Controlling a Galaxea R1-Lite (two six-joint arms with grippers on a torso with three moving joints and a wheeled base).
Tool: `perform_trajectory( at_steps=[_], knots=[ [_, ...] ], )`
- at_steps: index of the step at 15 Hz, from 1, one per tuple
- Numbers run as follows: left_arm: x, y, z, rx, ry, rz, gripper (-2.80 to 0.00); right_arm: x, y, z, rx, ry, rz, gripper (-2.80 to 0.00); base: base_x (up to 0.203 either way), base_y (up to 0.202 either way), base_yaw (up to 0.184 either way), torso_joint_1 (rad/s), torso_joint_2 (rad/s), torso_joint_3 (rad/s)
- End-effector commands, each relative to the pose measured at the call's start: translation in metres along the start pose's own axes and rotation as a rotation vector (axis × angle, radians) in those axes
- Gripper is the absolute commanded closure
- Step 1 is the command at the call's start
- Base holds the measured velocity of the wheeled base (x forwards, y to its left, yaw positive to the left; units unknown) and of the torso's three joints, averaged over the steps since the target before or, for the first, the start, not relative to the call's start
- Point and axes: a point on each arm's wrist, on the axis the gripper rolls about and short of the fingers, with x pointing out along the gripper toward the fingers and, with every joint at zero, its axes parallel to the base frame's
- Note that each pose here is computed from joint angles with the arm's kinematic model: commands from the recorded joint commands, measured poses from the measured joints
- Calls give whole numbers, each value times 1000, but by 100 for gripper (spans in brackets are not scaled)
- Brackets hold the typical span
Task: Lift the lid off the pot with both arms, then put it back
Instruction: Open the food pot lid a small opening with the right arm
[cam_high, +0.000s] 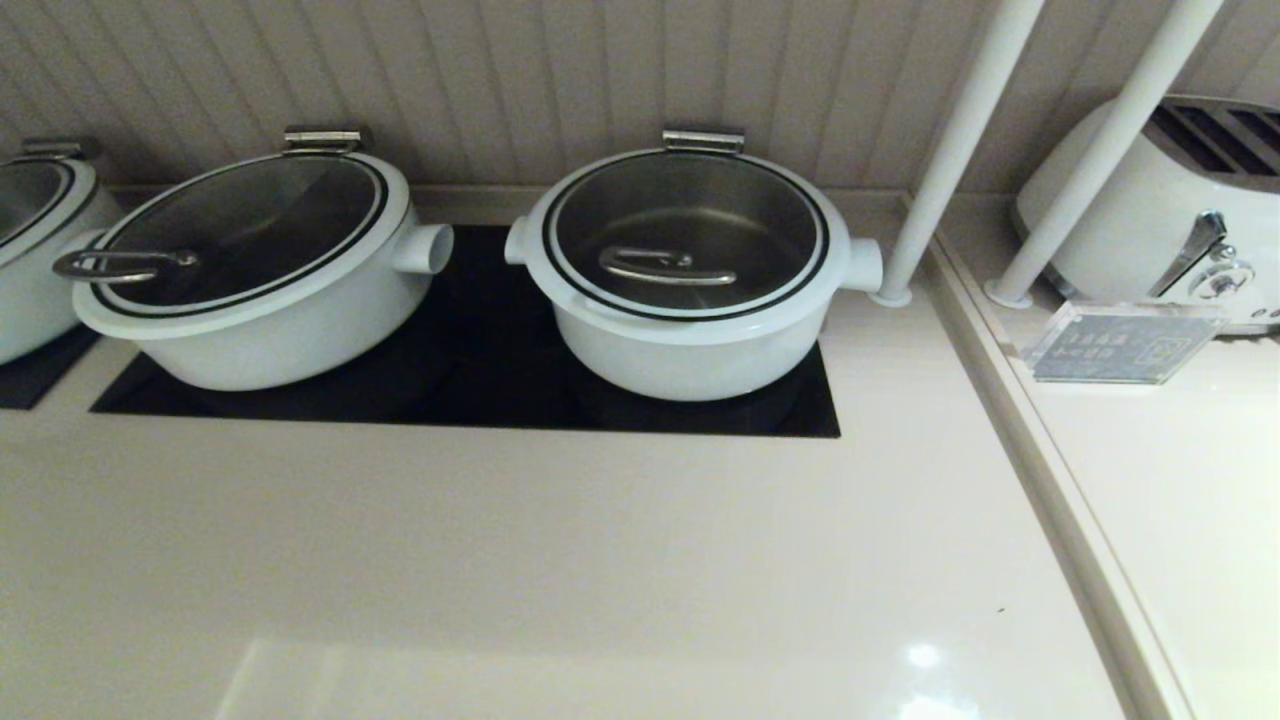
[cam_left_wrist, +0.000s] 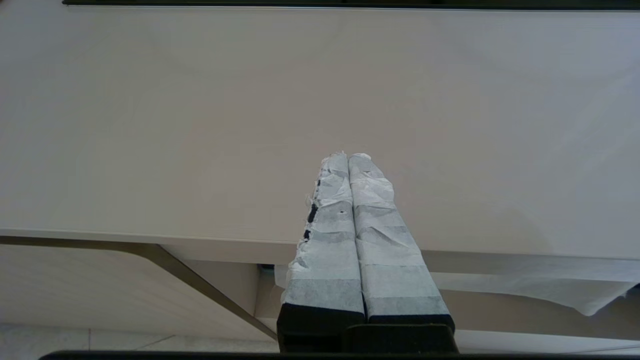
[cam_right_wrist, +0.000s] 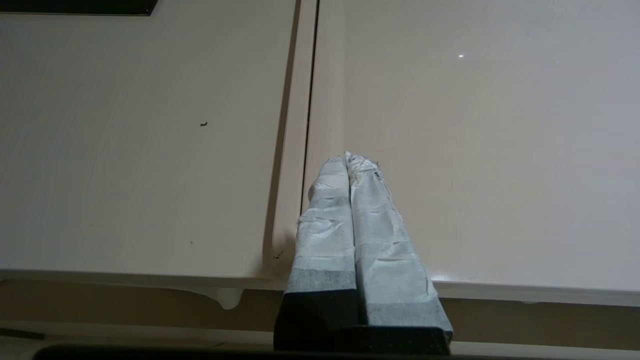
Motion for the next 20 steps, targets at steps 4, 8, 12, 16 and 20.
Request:
perform_trajectory(
  at_steps=[4,8,12,16,20],
  knots=[
    [0,0,0,0,-1,1,0,0,0,0,-3,1,0,0,0,0,0,0,0,0],
    [0,0,0,0,-1,1,0,0,0,0,0,1,0,0,0,0,0,0,0,0],
    [0,0,0,0,-1,1,0,0,0,0,-6,1,2,0,0,0,0,0,0,0],
    [0,0,0,0,-1,1,0,0,0,0,-2,1,2,0,0,0,0,0,0,0],
    [0,0,0,0,-1,2,0,0,0,0,16,0,-1,0,0,0,0,0,0,0]
  ],
)
